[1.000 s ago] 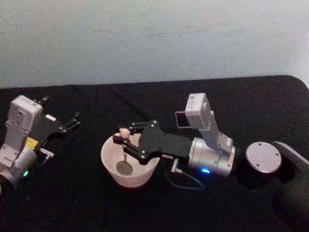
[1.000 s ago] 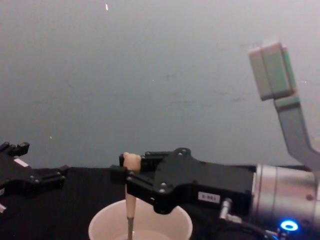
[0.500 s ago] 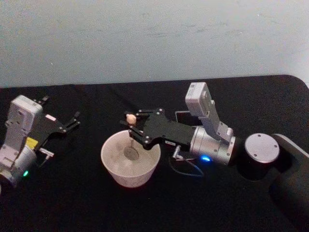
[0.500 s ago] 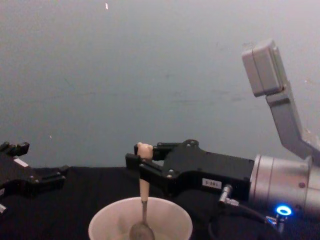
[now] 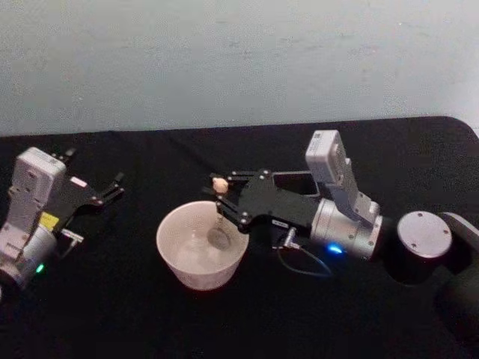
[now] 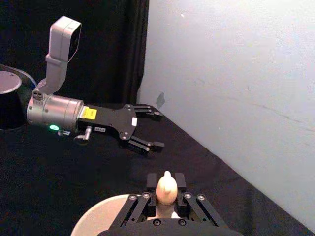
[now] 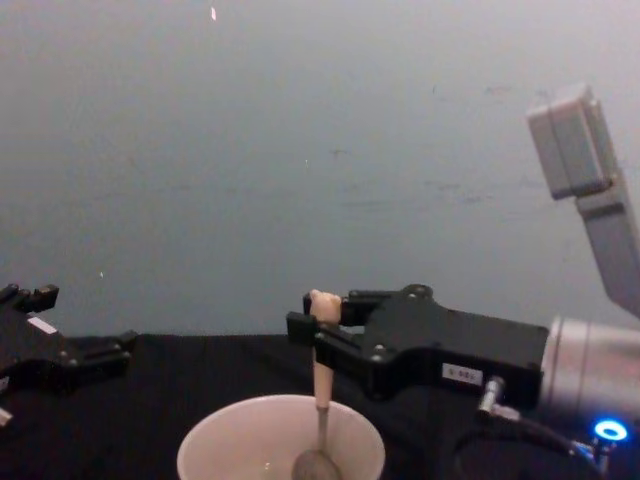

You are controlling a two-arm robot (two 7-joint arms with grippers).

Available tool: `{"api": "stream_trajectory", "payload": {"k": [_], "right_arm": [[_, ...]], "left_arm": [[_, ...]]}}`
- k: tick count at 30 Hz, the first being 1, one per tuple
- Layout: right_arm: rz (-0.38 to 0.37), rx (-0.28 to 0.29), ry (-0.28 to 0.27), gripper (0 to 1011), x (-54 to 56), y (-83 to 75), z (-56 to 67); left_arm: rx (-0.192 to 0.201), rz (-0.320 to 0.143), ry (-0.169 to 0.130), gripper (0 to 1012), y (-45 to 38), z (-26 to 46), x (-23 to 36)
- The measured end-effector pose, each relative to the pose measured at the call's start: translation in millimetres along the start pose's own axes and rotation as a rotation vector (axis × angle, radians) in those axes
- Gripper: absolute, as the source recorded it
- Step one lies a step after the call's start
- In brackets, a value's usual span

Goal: Pick up the stirring spoon with one hand, stir inside the cup, then place it back in its original position.

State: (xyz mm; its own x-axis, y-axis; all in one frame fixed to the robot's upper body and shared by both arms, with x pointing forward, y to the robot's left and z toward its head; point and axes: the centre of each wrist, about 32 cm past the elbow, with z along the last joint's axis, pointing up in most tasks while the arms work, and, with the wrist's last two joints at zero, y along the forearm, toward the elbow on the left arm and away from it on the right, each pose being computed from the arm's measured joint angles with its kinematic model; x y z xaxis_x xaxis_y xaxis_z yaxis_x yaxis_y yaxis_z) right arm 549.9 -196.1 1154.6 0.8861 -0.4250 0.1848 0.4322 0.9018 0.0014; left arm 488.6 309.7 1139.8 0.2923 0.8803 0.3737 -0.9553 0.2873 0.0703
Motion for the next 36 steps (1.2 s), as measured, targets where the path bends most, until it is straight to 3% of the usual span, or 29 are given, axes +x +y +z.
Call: {"api": "stream_trajectory", "payload": {"k": [11,21,27,36], "right_arm": [[0.033,0.009,0.024,213,-16.4,-15.7,3.4],[0.093,0.028,0.043,213,-31.5,-2.6,5.4],[0.105,0.034,0.04,213,-30.7,11.1,5.4],[0.067,0.029,0.011,213,-17.6,26.4,4.0]], "left_arm": [[0.0,0.0,0.0,1001,0.0,0.0,0.0],[0.0,0.0,0.0,1001,0.0,0.0,0.0],[0.0,0.0,0.0,1001,0.0,0.0,0.0],[0.0,0.0,0.0,1002,0.0,0.0,0.0]]}}
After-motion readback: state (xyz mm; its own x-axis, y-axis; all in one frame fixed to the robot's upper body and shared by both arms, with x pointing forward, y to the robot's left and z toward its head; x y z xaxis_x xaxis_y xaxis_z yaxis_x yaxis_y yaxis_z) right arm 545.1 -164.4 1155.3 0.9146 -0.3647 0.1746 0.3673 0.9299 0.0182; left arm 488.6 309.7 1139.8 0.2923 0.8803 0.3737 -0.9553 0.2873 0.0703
